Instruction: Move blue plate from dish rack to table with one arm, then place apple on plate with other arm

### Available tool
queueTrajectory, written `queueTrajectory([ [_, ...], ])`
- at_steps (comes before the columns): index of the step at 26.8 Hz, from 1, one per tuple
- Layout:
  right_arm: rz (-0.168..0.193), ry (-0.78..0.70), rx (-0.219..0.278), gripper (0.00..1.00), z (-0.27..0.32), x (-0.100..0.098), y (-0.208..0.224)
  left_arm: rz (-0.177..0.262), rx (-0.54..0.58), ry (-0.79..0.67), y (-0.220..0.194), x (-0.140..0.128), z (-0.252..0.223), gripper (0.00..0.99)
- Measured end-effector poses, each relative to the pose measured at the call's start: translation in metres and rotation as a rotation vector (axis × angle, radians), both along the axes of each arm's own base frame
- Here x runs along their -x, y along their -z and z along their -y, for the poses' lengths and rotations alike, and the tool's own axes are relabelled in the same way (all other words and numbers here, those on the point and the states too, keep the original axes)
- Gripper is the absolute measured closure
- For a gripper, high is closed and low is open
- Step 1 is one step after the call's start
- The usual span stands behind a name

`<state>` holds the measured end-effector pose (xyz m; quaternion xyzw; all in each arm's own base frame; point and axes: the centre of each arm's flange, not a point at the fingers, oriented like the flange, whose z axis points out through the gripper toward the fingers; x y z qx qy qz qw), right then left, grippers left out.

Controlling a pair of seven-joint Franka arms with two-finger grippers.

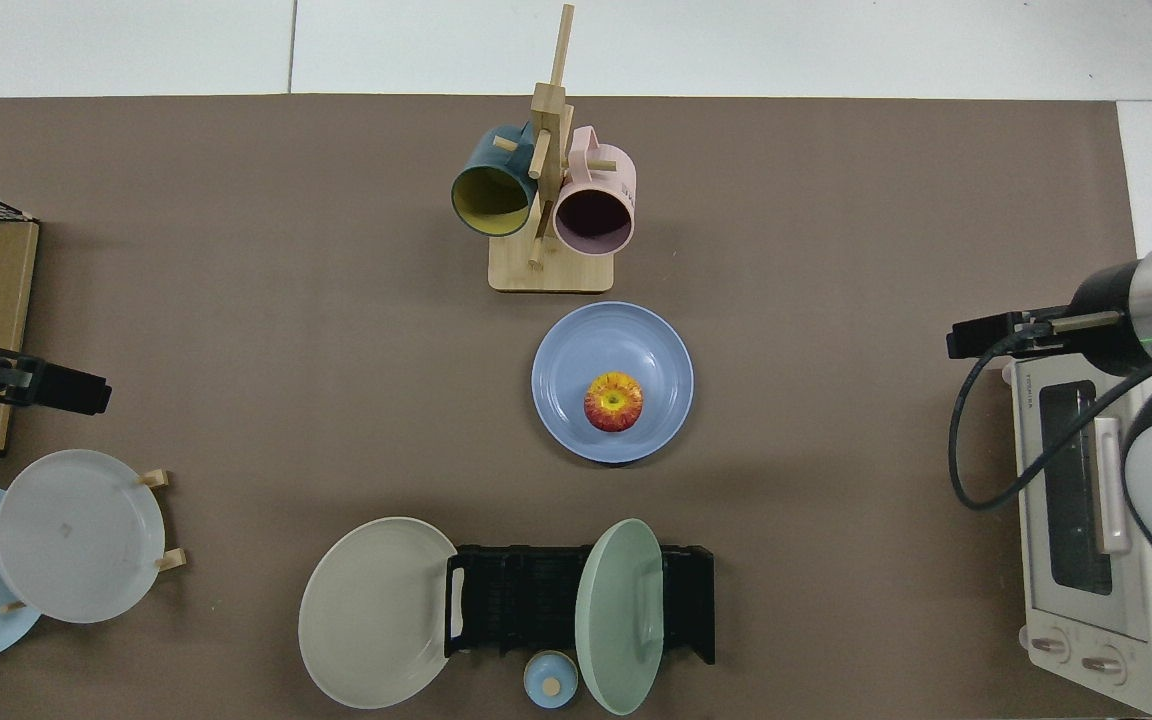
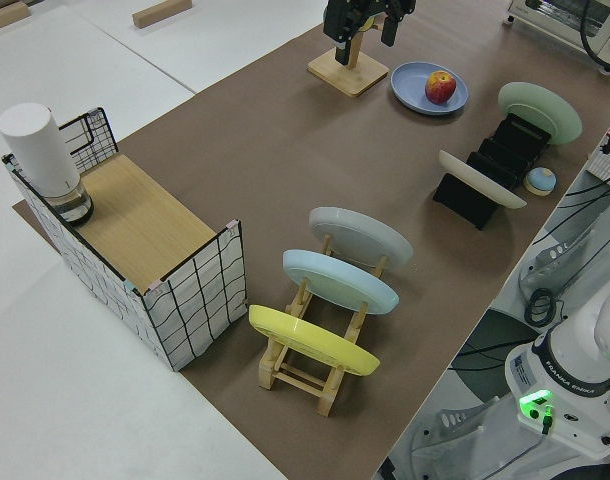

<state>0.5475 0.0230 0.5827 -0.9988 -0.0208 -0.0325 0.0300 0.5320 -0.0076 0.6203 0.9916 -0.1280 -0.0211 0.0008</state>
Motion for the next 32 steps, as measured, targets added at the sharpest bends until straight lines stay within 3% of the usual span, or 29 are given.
queueTrajectory([
  [6,0.023,-0.011,0.017,0.0,0.017,0.001,-0.019,0.0,0.0,-0.001,0.0,0.0,0.0,0.0],
  [32,0.024,0.001,0.025,0.0,0.024,0.001,-0.02,-0.008,0.0,-0.001,0.003,0.0,-0.001,0.0],
])
